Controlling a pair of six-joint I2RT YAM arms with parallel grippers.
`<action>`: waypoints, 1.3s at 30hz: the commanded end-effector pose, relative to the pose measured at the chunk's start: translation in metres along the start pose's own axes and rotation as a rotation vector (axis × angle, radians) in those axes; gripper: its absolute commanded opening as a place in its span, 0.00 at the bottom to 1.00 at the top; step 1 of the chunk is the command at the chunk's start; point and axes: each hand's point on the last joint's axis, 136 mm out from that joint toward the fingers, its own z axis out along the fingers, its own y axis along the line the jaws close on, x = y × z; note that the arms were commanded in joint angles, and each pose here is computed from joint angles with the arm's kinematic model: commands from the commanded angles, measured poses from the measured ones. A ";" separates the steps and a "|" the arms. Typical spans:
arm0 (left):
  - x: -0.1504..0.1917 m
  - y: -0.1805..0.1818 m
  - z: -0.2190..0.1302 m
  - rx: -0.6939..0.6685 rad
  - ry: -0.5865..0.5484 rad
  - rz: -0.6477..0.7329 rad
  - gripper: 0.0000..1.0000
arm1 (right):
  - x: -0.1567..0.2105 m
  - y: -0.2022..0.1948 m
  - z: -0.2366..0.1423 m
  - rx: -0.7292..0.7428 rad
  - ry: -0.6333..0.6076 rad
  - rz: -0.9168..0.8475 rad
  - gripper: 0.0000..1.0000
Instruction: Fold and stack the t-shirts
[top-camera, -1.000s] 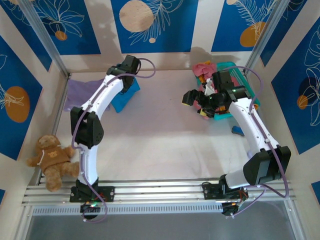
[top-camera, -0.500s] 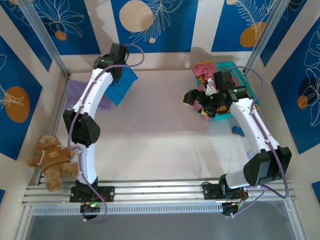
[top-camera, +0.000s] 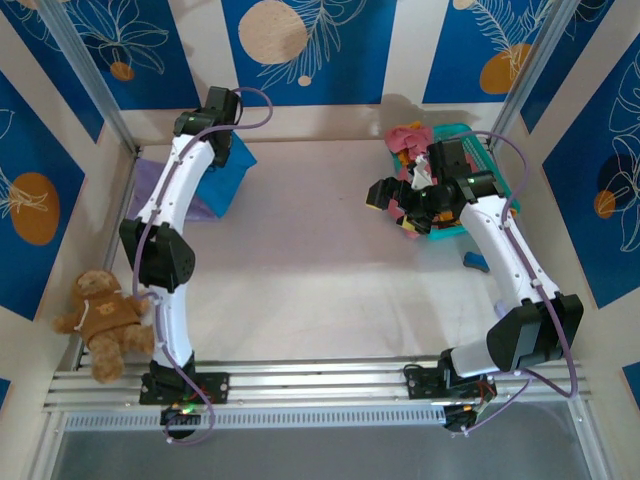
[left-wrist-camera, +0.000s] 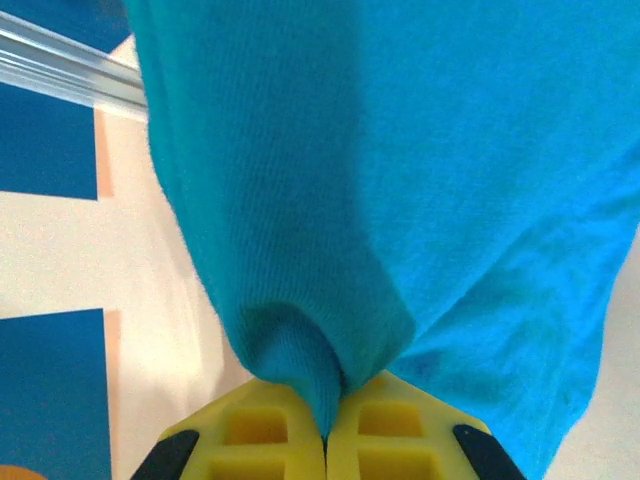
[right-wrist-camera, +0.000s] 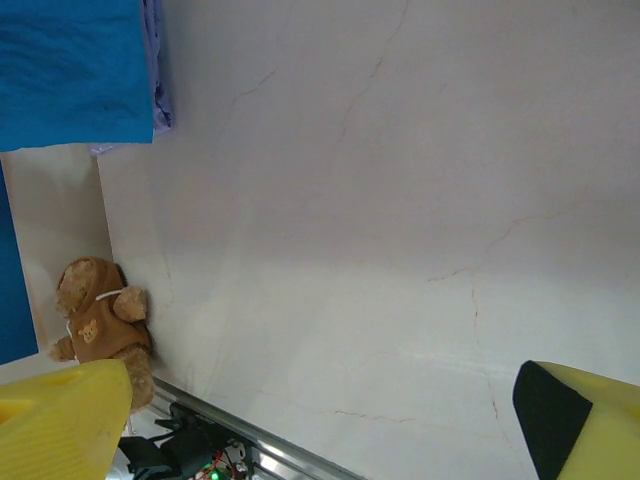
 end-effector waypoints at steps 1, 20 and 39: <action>0.001 0.011 -0.001 -0.005 0.005 -0.048 0.00 | -0.001 0.006 -0.006 -0.016 0.004 0.007 0.99; 0.063 0.045 0.106 0.072 0.200 -0.275 0.00 | -0.002 0.002 -0.020 -0.002 -0.010 -0.003 0.99; 0.064 0.059 0.118 0.297 0.170 -0.463 0.00 | 0.004 -0.001 -0.027 0.009 -0.006 0.007 0.99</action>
